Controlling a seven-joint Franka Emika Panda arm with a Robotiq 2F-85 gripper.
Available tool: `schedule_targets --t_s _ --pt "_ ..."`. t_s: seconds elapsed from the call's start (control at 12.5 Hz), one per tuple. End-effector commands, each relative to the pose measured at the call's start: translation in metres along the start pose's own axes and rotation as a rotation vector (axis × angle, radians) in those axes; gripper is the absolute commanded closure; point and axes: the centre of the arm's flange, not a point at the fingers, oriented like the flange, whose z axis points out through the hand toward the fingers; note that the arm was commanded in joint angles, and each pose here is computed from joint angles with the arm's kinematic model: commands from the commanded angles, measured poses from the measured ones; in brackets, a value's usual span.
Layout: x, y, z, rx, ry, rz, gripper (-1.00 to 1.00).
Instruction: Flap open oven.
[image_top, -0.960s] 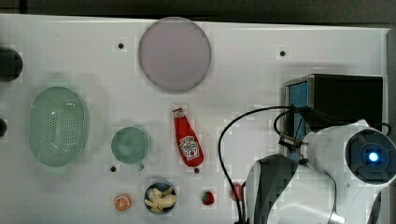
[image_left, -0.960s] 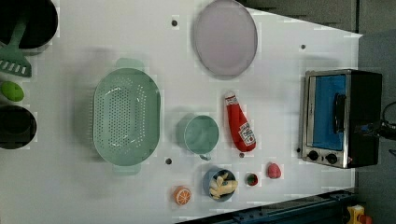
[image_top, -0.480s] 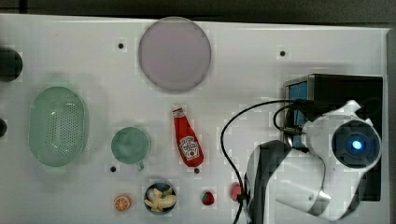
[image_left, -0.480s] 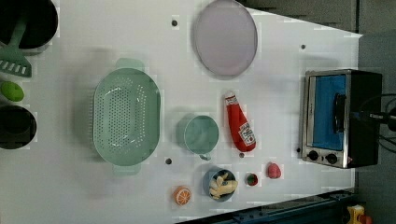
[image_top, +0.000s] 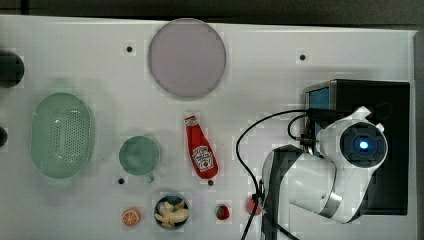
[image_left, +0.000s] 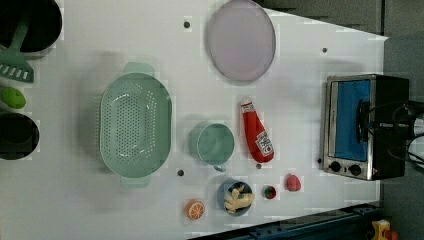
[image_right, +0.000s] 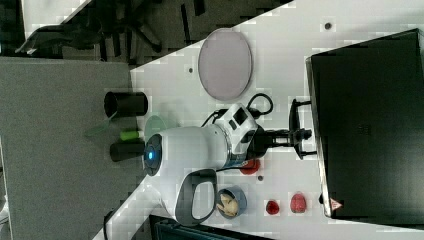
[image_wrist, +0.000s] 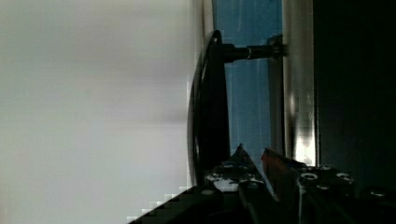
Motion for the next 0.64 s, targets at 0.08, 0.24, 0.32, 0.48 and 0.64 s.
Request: schedule_targets --t_s 0.08,0.24,0.32,0.48,0.64 --pt "0.007 -0.014 0.004 0.000 0.003 -0.042 0.65" --pt "0.009 -0.032 0.006 0.003 -0.007 -0.074 0.65" --pt "0.011 -0.043 0.007 -0.001 -0.013 -0.087 0.65" --pt "0.011 -0.070 0.014 -0.022 -0.031 -0.055 0.65" --pt "0.012 -0.099 0.020 -0.076 -0.044 -0.057 0.65"
